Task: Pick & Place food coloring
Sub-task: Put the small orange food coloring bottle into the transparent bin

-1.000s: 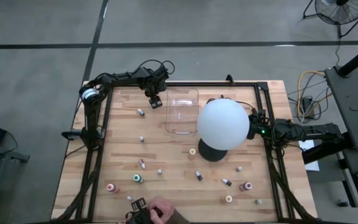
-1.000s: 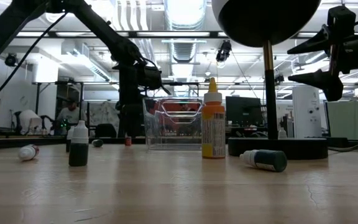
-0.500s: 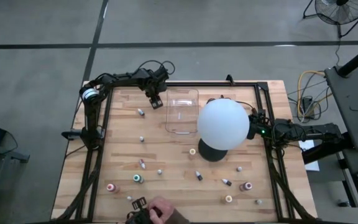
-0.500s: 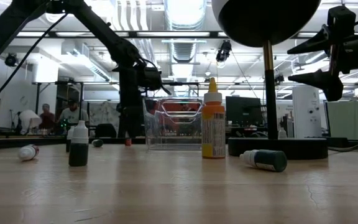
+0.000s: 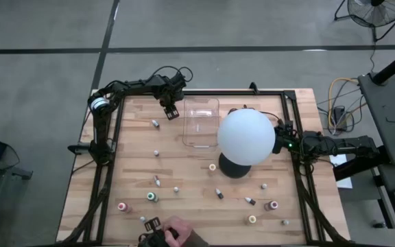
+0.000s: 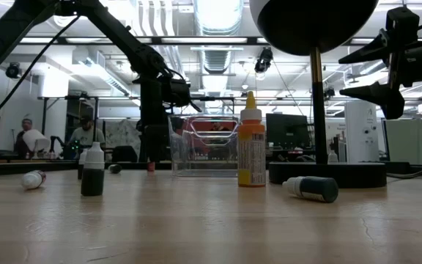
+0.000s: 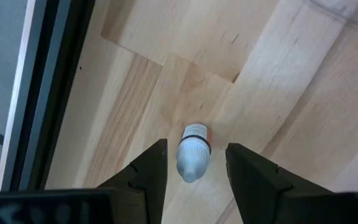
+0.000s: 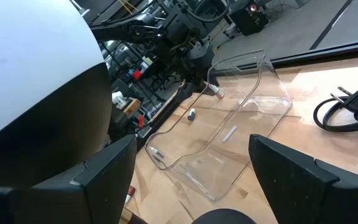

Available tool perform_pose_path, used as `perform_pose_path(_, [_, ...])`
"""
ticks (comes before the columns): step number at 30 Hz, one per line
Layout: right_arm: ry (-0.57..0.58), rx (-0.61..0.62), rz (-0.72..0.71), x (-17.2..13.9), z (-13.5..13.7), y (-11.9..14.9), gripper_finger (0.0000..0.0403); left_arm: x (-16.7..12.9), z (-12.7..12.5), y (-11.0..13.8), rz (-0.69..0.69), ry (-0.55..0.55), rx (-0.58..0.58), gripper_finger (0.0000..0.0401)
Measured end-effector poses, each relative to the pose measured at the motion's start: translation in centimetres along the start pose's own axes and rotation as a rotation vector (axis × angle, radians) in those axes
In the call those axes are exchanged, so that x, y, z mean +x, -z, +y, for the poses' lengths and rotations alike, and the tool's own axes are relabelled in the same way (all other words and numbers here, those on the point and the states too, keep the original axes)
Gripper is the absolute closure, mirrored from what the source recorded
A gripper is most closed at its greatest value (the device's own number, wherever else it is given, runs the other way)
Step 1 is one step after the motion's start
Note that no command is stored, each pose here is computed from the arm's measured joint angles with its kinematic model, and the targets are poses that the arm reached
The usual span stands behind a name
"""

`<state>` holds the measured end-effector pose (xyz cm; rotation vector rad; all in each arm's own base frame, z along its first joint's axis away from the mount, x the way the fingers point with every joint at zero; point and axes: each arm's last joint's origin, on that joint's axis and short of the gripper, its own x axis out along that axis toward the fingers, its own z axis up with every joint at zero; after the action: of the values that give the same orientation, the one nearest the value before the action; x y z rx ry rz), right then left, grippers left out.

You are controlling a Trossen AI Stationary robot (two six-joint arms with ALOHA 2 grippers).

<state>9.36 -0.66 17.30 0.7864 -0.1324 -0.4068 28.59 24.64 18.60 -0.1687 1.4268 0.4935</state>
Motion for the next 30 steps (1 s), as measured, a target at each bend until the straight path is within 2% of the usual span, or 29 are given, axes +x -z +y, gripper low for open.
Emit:
perform_pose_path(6, [0.000, 0.000, 0.000, 0.0, 0.0, 0.0, 0.0101, 0.0, 0.0, 0.0, 0.002, 0.000, 0.003, 0.0273])
perform_pose_path(15, [0.000, -0.001, 0.000, 0.0, 0.0, 0.0, 0.0101, 0.0, 0.0, 0.0, -0.003, -0.001, 0.003, 0.0338])
perform_pose_path(22, [0.000, 0.000, 0.000, 0.0, 0.0, 0.0, 0.0101, -0.2, 0.1, 0.0, -0.007, -0.002, -0.001, 0.0357])
perform_pose_path(25, [0.000, 0.000, 0.000, 0.0, 0.0, 0.0, 0.0101, -1.0, 0.1, 0.1, -0.018, -0.005, -0.011, 0.0358])
perform_pose_path(30, [0.000, -0.001, 0.001, 0.0, 0.0, 0.0, 0.0101, -3.8, 0.4, 0.6, -0.018, -0.005, -0.039, 0.0359])
